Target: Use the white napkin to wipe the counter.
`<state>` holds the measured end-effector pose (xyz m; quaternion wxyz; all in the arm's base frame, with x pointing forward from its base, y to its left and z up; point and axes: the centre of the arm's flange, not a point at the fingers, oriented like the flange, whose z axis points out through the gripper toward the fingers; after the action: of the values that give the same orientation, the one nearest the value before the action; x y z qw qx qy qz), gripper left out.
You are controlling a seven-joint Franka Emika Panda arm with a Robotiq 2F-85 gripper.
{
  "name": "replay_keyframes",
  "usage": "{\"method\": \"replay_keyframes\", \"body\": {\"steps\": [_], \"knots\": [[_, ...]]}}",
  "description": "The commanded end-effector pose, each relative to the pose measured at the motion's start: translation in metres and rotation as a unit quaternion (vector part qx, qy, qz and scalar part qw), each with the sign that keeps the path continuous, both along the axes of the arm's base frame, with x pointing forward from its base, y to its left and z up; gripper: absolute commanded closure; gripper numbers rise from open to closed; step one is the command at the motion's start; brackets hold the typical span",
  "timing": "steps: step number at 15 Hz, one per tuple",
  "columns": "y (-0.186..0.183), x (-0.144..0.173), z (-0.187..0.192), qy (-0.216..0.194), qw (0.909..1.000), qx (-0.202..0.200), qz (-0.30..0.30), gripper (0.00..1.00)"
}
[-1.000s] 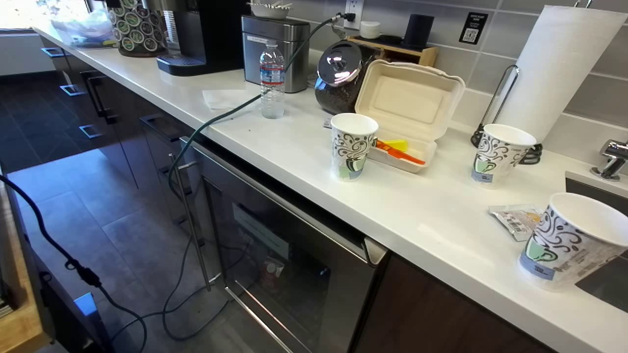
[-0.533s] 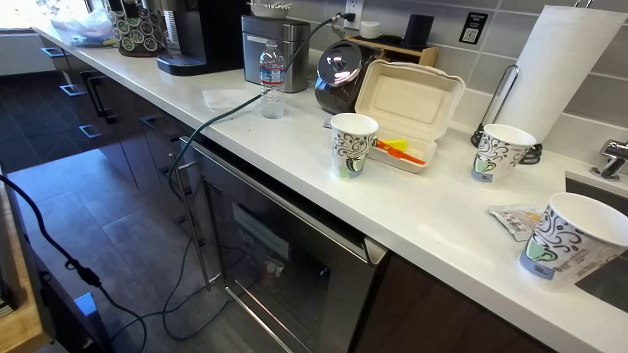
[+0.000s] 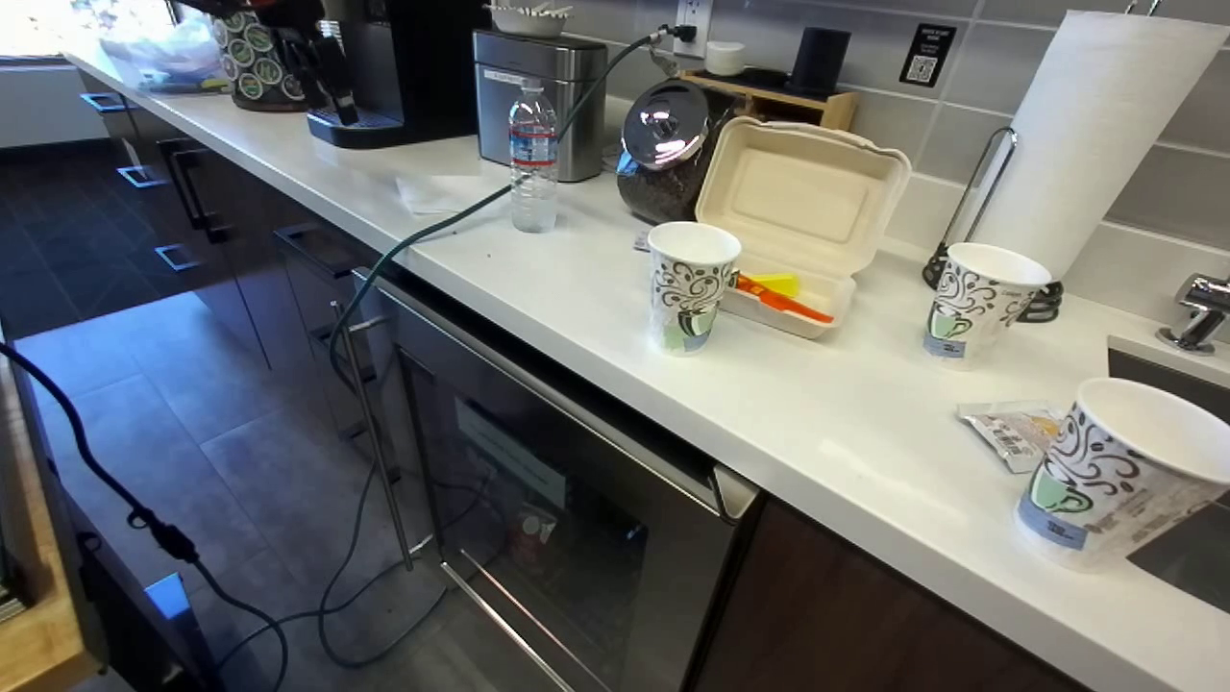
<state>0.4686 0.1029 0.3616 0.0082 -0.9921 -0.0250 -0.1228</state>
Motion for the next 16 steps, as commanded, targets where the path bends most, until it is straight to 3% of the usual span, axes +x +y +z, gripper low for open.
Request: {"method": "replay_keyframes", "body": {"steps": [1,2,5,11,16], "knots": [[0.015,0.041,-0.011,0.007,0.9996,-0.016,-0.021,0.0],[0.009,0.016,-0.01,-0.003,1.0,-0.004,-0.007,0.0],[0.009,0.033,-0.011,-0.004,0.9999,-0.005,-0.013,0.0],[0.004,0.098,-0.014,-0.057,0.9968,-0.016,-0.054,0.0],[-0.025,0.138,-0.037,-0.018,0.994,-0.068,-0.084,0.0]]}}
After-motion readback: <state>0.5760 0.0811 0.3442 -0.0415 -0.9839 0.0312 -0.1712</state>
